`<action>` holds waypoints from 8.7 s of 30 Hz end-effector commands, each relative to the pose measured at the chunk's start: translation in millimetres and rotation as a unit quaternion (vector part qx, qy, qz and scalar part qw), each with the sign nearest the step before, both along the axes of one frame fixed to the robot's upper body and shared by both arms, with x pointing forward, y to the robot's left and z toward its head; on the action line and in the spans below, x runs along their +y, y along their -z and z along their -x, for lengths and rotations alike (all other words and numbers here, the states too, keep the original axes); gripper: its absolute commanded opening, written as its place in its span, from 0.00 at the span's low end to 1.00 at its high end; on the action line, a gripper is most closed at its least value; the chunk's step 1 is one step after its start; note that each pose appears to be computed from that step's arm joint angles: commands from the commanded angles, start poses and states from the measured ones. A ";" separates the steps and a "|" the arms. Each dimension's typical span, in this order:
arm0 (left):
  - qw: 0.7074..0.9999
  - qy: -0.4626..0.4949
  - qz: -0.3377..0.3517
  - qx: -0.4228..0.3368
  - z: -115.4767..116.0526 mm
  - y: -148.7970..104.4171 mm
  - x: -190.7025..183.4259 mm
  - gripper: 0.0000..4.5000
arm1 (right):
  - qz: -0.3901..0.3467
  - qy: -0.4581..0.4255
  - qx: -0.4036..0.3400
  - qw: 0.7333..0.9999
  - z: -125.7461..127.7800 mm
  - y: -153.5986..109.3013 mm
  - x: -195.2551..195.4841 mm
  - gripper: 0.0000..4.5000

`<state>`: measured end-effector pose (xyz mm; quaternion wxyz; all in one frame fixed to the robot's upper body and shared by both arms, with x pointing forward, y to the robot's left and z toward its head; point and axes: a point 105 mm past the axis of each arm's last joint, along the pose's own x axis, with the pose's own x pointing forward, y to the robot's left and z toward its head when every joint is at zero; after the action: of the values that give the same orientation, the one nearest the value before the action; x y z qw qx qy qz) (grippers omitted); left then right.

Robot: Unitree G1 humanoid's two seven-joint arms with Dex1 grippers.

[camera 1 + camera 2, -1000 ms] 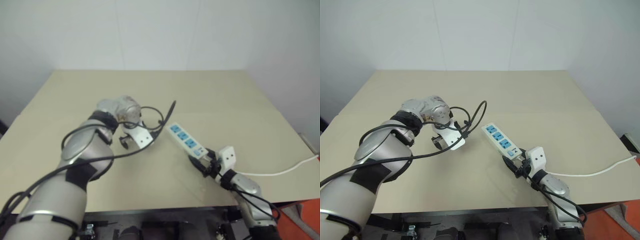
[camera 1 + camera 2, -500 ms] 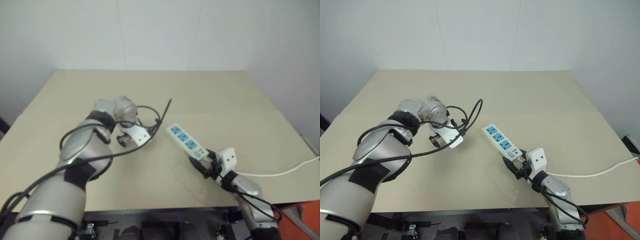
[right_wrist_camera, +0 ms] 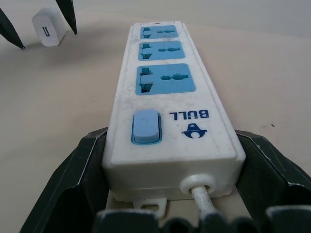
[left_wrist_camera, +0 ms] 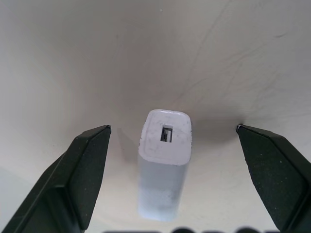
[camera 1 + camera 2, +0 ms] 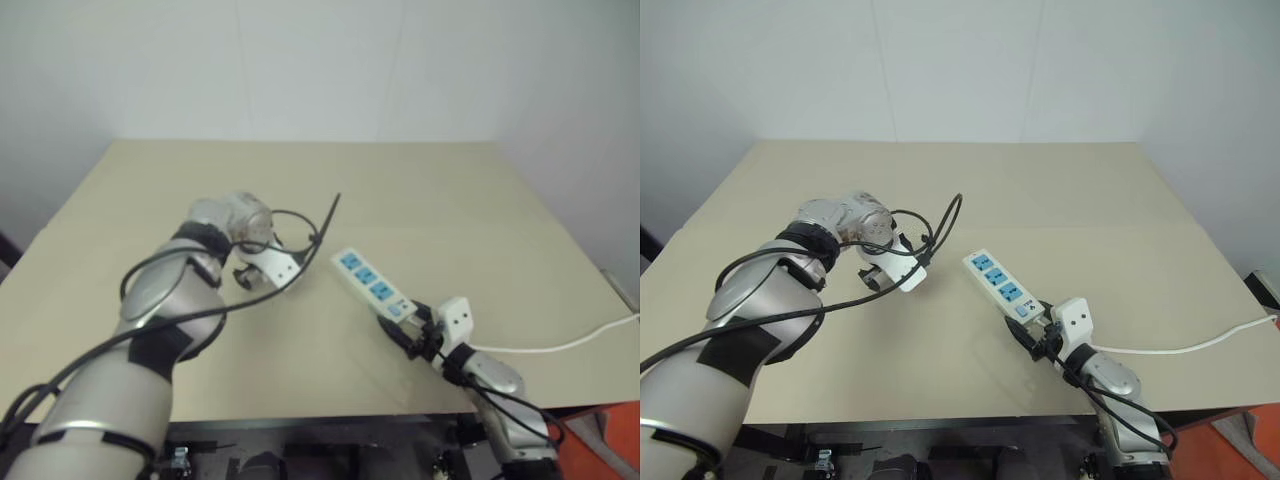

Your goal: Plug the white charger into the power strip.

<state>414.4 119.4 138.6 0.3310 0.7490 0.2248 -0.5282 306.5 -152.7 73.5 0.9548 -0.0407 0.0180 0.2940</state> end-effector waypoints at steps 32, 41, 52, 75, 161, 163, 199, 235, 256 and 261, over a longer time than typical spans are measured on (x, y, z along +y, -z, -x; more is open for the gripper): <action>0.876 0.022 0.465 0.125 26.3 -106.4 -45.2 0.23 | 0.016 -0.114 0.006 0.993 -1.3 -14.1 6.1 0.76; 0.720 -0.069 0.665 0.187 29.4 -101.5 10.5 0.23 | 0.101 -0.363 0.015 0.926 -24.2 -33.8 39.5 0.76; 0.638 -0.107 0.717 0.259 70.3 -77.7 23.3 0.23 | 0.123 -0.470 -0.010 0.874 -29.1 -18.8 62.4 0.76; 0.628 -0.151 0.680 0.346 72.2 -31.9 -11.9 0.23 | 0.157 -0.458 0.014 0.875 -33.5 5.8 65.4 0.76; 0.702 -0.182 0.597 0.341 87.7 42.7 -21.0 0.23 | 0.196 -0.440 0.046 0.875 -32.8 28.1 62.8 0.76; 0.703 -0.188 0.597 0.337 85.7 45.1 -20.5 0.23 | 0.197 -0.440 0.046 0.875 -32.9 28.1 62.6 0.76; 0.701 -0.181 0.620 0.301 77.5 50.7 -12.9 0.95 | 0.208 -0.432 0.052 0.876 -34.1 32.2 62.7 0.76; 0.712 -0.228 0.639 0.183 129.5 -12.6 106.3 1.00 | 0.209 -0.363 -0.049 0.907 20.3 -85.0 -56.3 0.99; 0.707 -0.260 0.599 0.274 150.2 -33.1 119.5 1.00 | 0.214 -0.334 -0.006 0.918 23.7 -95.0 -61.5 0.99; 0.703 -0.275 0.578 0.309 157.7 -31.1 121.9 1.00 | 0.214 -0.347 0.020 0.913 24.8 -82.4 -55.0 0.99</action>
<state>259.8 241.5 165.5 0.7504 0.1110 0.1590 -0.6319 282.1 -212.5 152.4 0.7666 -0.2319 0.0864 0.5926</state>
